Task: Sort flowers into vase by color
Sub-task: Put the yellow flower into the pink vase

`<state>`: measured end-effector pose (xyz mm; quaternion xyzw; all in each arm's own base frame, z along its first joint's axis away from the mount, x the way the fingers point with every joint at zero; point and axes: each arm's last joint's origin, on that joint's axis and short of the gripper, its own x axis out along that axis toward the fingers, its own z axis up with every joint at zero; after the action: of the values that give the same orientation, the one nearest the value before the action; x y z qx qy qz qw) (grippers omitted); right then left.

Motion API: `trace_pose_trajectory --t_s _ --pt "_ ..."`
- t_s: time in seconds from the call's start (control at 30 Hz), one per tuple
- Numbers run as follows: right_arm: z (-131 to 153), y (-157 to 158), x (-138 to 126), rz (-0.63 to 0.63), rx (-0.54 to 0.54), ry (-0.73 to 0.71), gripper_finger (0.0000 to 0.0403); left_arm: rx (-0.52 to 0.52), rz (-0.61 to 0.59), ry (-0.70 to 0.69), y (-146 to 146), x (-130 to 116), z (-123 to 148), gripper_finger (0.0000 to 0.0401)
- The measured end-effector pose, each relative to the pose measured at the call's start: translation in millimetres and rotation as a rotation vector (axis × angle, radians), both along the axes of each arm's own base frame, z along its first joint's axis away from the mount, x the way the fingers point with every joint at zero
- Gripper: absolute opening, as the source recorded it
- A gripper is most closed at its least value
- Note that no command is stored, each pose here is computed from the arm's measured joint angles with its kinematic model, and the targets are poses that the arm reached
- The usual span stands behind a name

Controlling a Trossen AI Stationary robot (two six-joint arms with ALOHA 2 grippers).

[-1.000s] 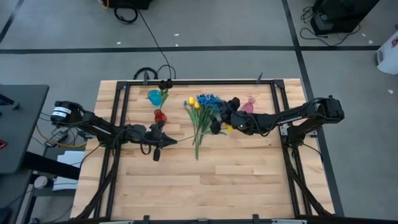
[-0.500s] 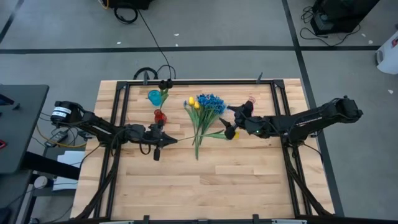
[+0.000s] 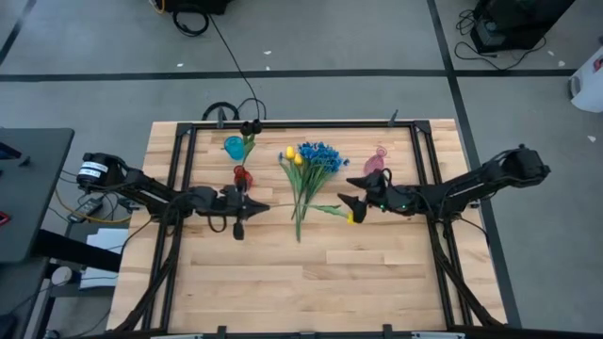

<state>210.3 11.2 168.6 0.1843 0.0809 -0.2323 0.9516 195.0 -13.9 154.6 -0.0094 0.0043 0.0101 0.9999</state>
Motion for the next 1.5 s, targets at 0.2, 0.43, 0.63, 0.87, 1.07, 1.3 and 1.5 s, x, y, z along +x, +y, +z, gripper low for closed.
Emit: trace_pose_trajectory --t_s 0.2,0.43,0.63,0.87,1.07,1.3,1.5 --pt "-9 2 10 0.016 -0.024 -0.018 0.0347 0.043 0.039 -0.066 1 0 7 0.0005" --pt "-17 3 20 0.038 -0.084 -0.044 0.0347 0.079 0.067 -0.068 2 0 7 0.0005" --pt "15 1 10 0.042 -0.167 -0.161 0.0347 0.071 0.018 0.084 1 0 -8 0.0005" --pt "42 -5 -20 -0.044 -0.263 -0.094 0.0347 0.025 -0.203 0.158 -6 -1 -15 0.0005" --pt "48 -6 -35 -0.029 -0.219 -0.087 0.0347 0.025 -0.216 0.149 -6 -1 -14 0.0005" --pt "29 -5 -35 -0.027 -0.127 0.042 0.0347 0.044 -0.214 0.031 -6 0 -3 0.0005" --pt "15 -3 -20 -0.028 -0.056 0.047 0.0347 0.116 -0.071 -0.076 -2 0 8 0.0005"
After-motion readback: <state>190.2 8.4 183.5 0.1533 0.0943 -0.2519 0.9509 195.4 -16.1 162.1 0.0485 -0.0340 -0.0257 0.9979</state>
